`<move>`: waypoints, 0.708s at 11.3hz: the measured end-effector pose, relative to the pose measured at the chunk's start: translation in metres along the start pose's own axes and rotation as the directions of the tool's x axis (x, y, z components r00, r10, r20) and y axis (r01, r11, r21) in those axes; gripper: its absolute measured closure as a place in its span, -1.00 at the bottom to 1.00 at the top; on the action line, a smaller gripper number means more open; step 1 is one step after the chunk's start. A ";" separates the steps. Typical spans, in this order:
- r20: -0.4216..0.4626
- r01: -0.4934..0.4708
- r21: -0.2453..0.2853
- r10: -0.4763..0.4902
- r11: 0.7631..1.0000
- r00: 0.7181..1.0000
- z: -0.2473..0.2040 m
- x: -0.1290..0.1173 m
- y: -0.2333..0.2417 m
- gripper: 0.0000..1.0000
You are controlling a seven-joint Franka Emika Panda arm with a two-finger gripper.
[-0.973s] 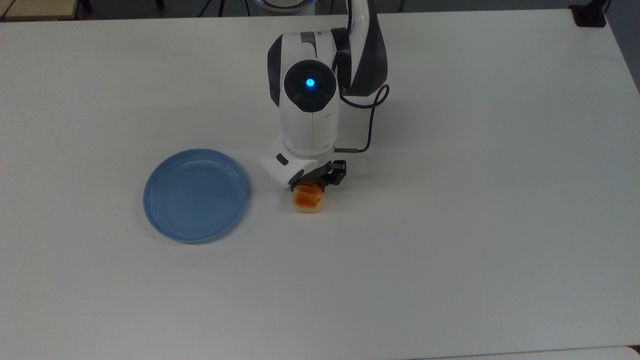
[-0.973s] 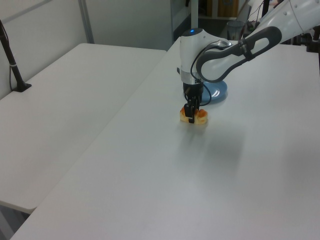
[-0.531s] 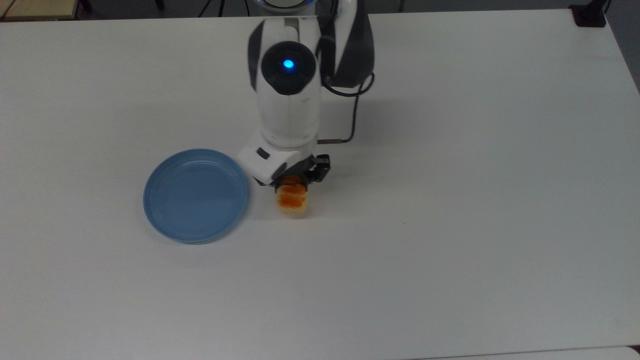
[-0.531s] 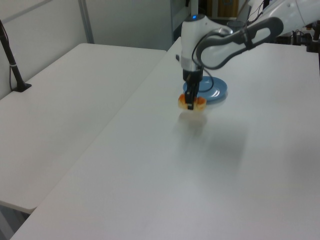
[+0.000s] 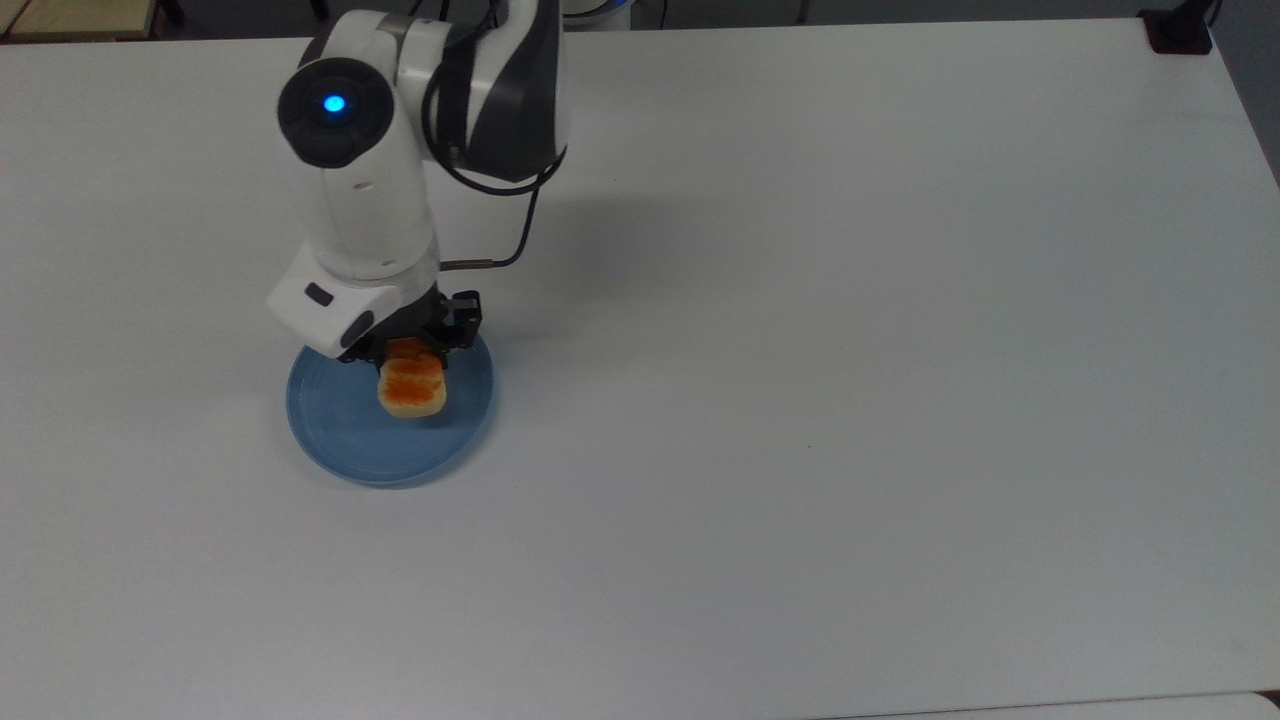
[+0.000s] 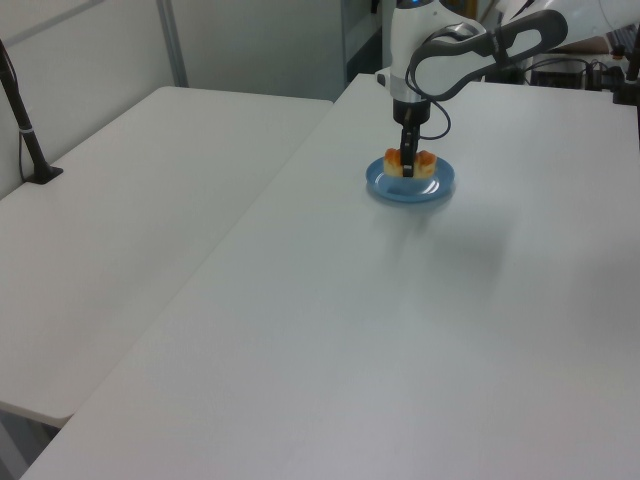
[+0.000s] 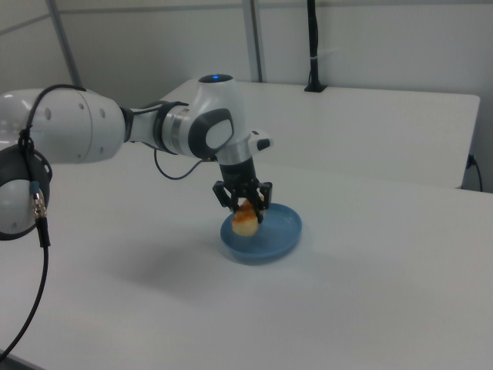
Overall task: Put the bread on a plate
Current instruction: 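Carry the held bread roll over the blue plate and lower it, then open the gripper to release the bread onto the plate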
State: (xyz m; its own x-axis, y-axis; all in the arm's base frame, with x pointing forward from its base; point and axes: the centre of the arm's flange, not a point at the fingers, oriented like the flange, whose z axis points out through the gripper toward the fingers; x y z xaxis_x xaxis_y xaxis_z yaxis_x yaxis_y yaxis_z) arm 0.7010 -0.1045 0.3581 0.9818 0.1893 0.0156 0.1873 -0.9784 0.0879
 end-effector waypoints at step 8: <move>-0.019 -0.015 -0.011 0.015 1.000 1.000 0.026 0.002 0.019 -0.81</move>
State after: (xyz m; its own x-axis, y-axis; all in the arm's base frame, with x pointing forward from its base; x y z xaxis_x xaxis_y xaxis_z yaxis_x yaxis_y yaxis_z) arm 0.7074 -0.1252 0.3342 0.9836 0.1767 0.0357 0.1724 -0.9800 0.0991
